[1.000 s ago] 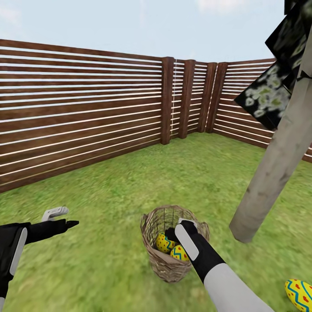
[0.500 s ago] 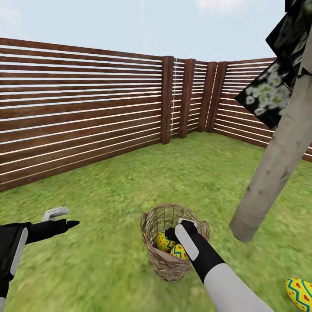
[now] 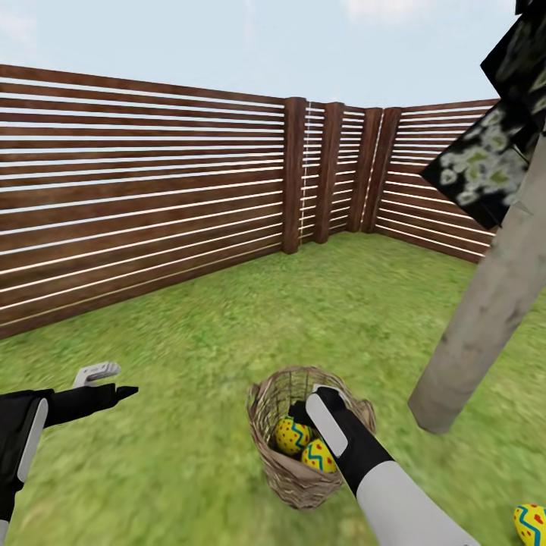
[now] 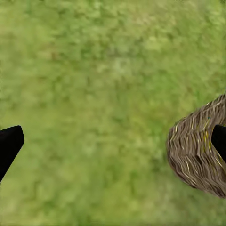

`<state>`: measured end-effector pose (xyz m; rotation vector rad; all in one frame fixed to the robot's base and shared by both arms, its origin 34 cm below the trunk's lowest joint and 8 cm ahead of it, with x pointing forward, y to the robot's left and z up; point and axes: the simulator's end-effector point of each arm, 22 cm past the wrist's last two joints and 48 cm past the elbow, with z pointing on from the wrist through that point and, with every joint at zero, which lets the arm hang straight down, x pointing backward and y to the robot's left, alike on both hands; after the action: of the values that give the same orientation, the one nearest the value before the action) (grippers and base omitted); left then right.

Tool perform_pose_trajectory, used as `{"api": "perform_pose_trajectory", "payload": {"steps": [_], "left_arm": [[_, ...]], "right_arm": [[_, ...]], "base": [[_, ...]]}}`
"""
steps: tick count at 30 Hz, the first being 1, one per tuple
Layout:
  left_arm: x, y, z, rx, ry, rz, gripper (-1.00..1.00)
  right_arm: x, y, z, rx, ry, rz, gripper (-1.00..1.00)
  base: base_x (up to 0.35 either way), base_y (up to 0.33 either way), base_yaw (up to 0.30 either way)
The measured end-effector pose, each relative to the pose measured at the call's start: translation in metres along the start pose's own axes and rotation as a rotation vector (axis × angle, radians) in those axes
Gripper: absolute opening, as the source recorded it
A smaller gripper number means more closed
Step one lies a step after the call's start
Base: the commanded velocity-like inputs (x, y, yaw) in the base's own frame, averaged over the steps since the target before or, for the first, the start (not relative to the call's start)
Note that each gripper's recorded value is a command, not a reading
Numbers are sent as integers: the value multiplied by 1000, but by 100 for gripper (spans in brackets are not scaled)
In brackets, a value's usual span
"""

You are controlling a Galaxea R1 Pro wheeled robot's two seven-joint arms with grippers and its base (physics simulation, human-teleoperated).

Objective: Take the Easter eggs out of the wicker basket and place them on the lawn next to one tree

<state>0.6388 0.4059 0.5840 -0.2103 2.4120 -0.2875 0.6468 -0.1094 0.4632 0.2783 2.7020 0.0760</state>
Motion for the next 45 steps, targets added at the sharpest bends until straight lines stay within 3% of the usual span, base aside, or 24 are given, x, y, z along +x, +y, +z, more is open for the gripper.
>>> {"api": "perform_pose_trajectory", "payload": {"steps": [14,20,22,27,30,37,45], "left_arm": [[0,-1,0,5,-1,-4,100],[4,-1,4,19,-17,-5,100],[3,-6,2,63,-33,-20,100],[-1,-30,-8,247,-85,-72,100],[2,-35,-9,296,-97,-81,100],[13,-35,-3,324,-105,-87,100],[13,-36,-3,328,-104,-87,100]], "right_arm": [[11,-5,6,17,36,-15,100],[27,-8,17,21,66,-37,100],[30,-9,20,21,68,-39,100],[37,-11,30,21,68,-40,100],[41,-12,35,22,67,-40,100],[50,-14,47,24,63,-40,100],[49,-15,47,25,58,-39,100]], "base": [[68,33,0],[0,0,0],[0,0,0],[0,0,0],[0,0,0],[0,0,0],[25,0,0]]}}
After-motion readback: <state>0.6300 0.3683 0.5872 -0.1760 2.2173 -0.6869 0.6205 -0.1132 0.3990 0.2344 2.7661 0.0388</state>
